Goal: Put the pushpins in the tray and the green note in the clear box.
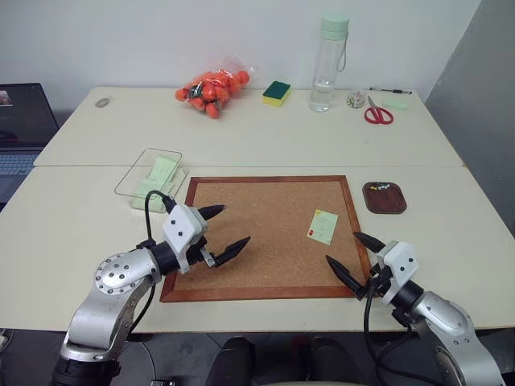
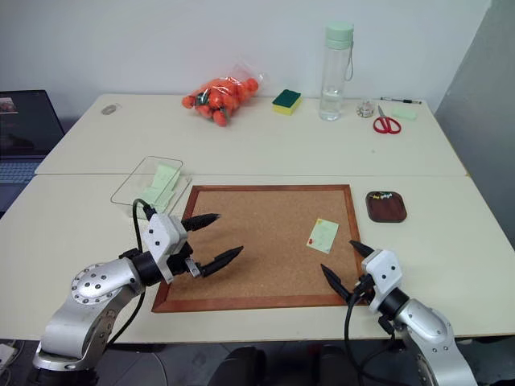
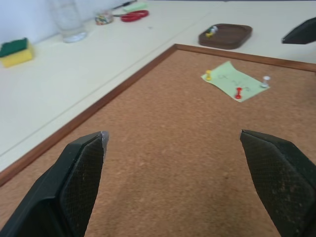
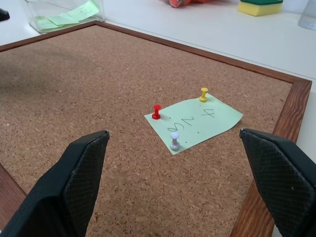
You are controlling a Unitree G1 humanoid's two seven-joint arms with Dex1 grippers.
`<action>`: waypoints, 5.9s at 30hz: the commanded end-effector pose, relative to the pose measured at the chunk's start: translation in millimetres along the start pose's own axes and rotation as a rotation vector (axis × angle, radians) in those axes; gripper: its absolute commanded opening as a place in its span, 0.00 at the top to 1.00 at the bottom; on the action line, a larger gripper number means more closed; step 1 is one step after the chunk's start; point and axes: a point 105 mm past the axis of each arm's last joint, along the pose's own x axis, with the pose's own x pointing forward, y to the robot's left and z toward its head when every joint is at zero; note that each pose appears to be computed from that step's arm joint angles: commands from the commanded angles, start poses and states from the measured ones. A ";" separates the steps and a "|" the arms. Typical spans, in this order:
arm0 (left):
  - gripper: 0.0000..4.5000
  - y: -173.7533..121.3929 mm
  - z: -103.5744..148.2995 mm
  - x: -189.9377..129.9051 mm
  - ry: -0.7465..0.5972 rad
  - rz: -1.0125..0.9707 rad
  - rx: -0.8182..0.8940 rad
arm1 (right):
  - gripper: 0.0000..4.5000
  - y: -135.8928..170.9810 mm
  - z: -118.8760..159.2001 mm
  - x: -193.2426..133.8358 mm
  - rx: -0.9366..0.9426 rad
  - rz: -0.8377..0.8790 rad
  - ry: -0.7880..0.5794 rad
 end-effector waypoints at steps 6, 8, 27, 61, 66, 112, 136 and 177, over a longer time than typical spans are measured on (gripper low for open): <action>0.01 0.2 9.4 4.7 -0.015 -0.067 -0.028 | 0.00 -4.2 39.7 12.4 -0.022 0.059 -0.001; 0.01 3.1 7.4 3.8 -0.003 -0.067 -0.031 | 0.00 -6.2 41.0 19.6 -0.050 0.077 0.046; 0.01 -1.3 -14.1 5.4 0.062 -0.118 -0.058 | 0.00 -13.1 44.7 65.9 0.049 0.091 0.110; 0.99 -0.4 -70.1 44.5 0.200 -0.133 -0.107 | 0.00 -18.2 40.6 77.3 0.080 0.024 0.134; 0.99 -1.2 -71.7 44.5 0.201 -0.129 -0.106 | 0.00 -24.0 38.6 86.5 0.115 -0.007 0.155; 1.00 -5.5 -76.0 42.5 0.198 -0.118 -0.103 | 0.99 -26.0 28.3 109.8 0.066 -0.031 0.218; 1.00 -6.4 -78.7 39.6 0.216 -0.112 -0.108 | 0.99 -25.9 69.6 105.1 0.071 -0.006 0.068; 1.00 -1.0 -74.0 37.9 0.218 -0.118 -0.085 | 0.61 -171.1 31.3 55.0 0.001 -0.450 0.210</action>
